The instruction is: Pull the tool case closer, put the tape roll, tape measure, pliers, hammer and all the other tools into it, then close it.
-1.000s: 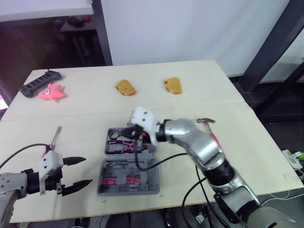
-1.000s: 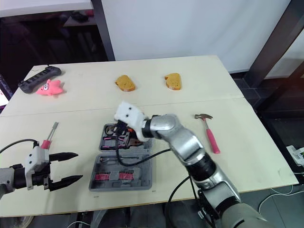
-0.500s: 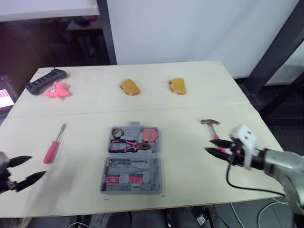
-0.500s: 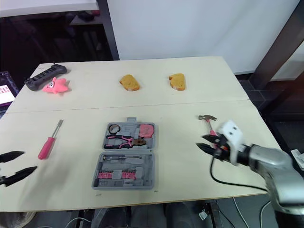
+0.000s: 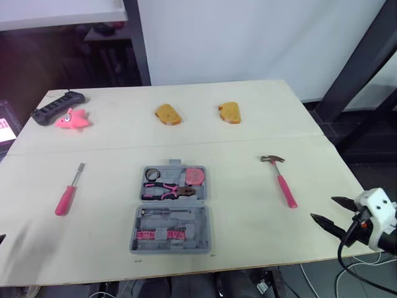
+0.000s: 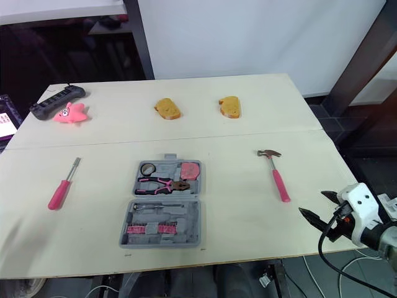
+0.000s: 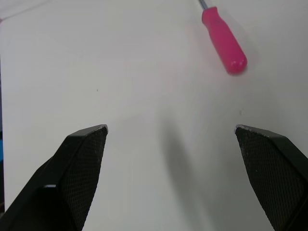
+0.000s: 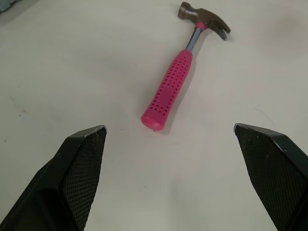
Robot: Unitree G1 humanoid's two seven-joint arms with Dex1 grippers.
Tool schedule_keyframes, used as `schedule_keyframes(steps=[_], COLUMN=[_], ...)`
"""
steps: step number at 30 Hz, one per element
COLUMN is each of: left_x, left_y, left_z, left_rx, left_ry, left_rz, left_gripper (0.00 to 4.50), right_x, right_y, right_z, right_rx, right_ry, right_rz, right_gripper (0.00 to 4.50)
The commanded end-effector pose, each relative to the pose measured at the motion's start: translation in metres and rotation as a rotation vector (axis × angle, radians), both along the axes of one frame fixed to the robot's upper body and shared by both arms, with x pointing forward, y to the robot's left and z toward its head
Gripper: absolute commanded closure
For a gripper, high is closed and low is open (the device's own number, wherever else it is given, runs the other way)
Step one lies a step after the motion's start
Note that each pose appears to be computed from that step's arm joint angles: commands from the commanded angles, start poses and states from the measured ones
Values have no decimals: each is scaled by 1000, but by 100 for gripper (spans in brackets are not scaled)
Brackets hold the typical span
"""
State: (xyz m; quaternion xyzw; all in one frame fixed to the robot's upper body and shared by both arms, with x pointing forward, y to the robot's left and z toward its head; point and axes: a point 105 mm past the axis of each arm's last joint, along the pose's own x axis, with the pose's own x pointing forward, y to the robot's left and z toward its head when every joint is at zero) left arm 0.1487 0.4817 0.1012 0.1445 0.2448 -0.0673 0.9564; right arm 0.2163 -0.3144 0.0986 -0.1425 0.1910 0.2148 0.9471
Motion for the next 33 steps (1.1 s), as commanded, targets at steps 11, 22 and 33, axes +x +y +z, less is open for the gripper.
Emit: schedule_keyframes(steps=[11, 22, 33], left_x=[35, 61, 61], left_y=[-51, -211, -259], left_z=[-12, 0, 17], left_rx=[-56, -223, -240], left_ry=[-52, -139, -160], left_rz=[-252, -717, -839], left_gripper=[0, 0, 0], right_x=[25, 108, 160], right_y=[27, 61, 64], right_z=[5, -12, -26], right_rx=[87, 38, 41], right_ry=[-27, 21, 100], right_rz=[-152, -411, -500], right_gripper=[1, 1, 1])
